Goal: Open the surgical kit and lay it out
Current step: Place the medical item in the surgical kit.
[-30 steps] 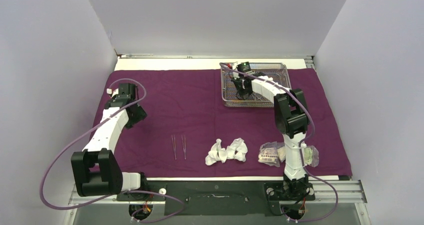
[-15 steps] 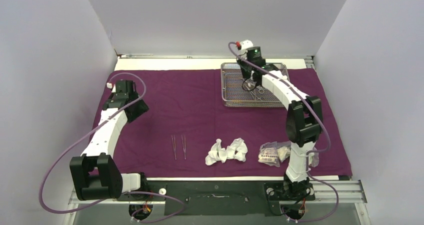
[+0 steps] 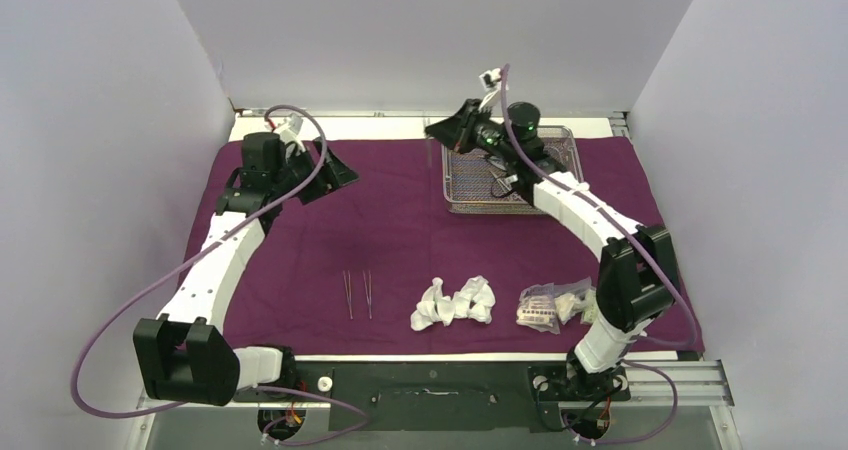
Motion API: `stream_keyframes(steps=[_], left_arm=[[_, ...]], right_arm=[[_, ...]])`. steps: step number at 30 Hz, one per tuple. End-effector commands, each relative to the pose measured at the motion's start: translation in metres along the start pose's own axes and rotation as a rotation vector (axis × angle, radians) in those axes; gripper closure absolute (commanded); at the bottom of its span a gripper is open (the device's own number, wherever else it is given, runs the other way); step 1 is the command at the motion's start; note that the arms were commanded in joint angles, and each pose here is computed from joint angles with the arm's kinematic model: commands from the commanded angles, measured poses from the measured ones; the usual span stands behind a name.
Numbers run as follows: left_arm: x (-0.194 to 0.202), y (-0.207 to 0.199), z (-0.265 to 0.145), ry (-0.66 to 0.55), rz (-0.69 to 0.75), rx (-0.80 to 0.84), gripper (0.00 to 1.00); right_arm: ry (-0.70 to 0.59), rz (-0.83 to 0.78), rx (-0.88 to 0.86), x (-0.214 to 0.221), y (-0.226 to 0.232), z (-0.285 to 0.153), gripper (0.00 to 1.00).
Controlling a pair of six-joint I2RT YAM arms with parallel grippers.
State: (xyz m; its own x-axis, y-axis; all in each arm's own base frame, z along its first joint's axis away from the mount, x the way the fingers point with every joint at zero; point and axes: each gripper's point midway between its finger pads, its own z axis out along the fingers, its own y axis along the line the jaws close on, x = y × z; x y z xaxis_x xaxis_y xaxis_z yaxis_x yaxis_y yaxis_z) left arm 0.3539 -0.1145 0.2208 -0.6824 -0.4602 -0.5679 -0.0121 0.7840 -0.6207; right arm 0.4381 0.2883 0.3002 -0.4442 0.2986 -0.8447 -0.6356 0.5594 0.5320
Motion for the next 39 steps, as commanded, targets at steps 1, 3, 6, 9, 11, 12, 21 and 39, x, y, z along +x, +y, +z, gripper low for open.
stream_keyframes(steps=[1, 3, 6, 9, 11, 12, 21, 39], left_arm=[[-0.025, -0.097, -0.027, -0.071, 0.091, 0.382, 0.27], [-0.02, -0.116, -0.034, -0.045, 0.079, 0.472, 0.27], [-0.017, -0.134, -0.047, -0.019, 0.07, 0.566, 0.24], [-0.014, -0.151, -0.062, 0.003, 0.061, 0.659, 0.2], [-0.013, -0.165, -0.073, 0.017, 0.069, 0.749, 0.2], [-0.013, -0.168, -0.075, 0.028, 0.06, 0.77, 0.21], [-0.007, -0.18, -0.082, 0.11, -0.032, 0.868, 0.38], [0.017, -0.163, -0.06, 0.191, 0.021, 0.813, 1.0]], right_arm=[[-0.082, 0.111, -0.355, -0.018, 0.119, -0.008, 0.95], [-0.081, 0.122, -0.386, -0.015, 0.141, -0.01, 0.95], [-0.093, 0.174, -0.454, -0.016, 0.168, -0.014, 0.95], [-0.072, 0.252, -0.496, -0.019, 0.18, -0.011, 0.95], [-0.071, 0.292, -0.528, -0.019, 0.184, -0.011, 0.95], [-0.084, 0.308, -0.54, -0.022, 0.186, -0.011, 0.95], [-0.151, 0.386, -0.6, -0.028, 0.197, -0.005, 0.95], [-0.002, 0.42, -0.497, 0.001, 0.179, 0.025, 0.81]])
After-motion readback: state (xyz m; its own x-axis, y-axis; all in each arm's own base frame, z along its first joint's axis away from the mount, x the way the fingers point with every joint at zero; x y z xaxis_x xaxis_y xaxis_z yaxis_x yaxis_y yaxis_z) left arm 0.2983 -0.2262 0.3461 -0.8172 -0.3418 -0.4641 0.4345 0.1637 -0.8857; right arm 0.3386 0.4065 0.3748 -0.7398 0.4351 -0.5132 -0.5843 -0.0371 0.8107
